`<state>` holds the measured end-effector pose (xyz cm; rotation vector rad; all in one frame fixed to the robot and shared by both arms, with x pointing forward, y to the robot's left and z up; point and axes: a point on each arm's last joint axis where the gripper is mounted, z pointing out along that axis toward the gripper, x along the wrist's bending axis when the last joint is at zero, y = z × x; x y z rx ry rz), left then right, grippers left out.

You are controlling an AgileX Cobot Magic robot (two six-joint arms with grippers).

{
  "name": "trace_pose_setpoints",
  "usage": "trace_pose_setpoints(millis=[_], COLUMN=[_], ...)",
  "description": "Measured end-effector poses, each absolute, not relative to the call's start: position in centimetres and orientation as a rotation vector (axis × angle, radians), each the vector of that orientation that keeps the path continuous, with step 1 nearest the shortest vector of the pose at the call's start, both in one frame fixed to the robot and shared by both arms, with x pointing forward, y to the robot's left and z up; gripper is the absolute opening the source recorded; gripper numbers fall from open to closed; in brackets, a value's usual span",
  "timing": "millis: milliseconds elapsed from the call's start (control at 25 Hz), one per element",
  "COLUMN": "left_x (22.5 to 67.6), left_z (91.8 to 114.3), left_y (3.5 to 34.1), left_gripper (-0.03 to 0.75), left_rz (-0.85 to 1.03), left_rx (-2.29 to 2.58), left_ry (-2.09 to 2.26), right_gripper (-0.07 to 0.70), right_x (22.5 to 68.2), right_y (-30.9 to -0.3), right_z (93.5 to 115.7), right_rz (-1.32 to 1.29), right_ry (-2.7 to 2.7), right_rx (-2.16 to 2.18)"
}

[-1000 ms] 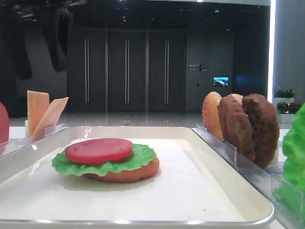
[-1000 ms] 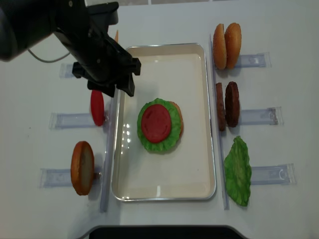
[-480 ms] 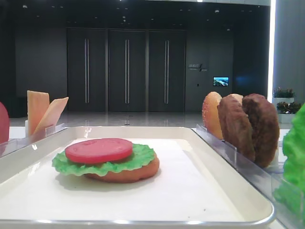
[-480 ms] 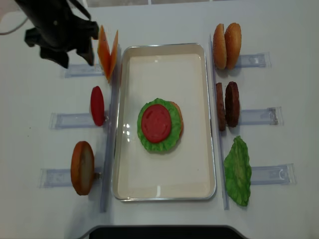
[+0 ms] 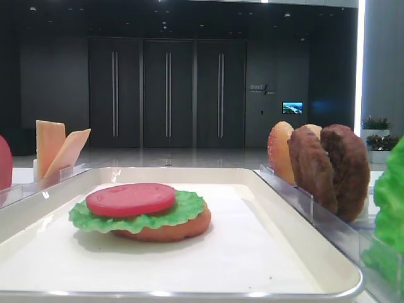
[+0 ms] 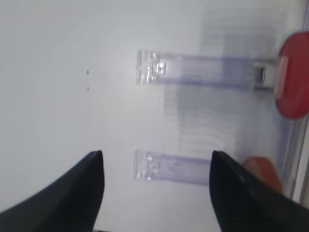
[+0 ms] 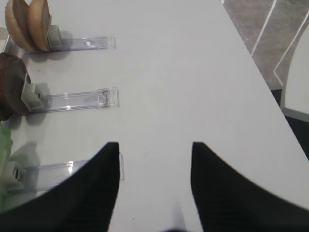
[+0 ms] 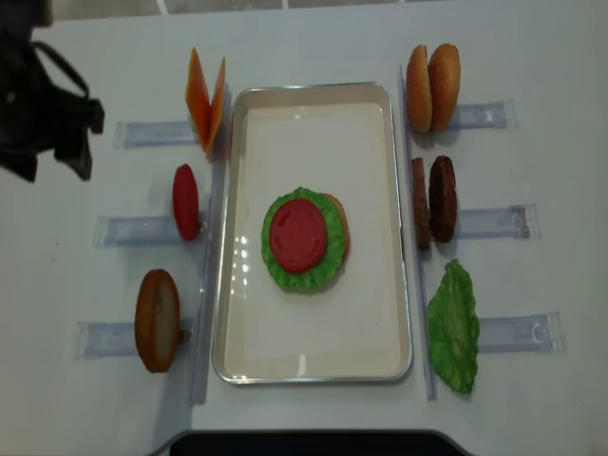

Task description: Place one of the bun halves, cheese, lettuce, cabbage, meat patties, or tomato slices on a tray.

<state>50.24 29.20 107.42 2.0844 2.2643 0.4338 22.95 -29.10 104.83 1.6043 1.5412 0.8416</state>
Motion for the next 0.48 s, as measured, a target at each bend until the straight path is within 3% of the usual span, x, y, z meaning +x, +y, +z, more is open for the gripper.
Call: trace_pose_setpoints(millis=[480], left_x=[36.4], left_z=[102.8], left_y=[30.6], left_gripper=[0.521], left_rz=[0.449], left_rx=[2.037], left_ry=[2.249], right_gripper=[0.328], right_x=[23.0], right_y=[-29.1], right_z=[104.8], right_rz=[0.842], right_ry=[1.541], right_rx=[1.604])
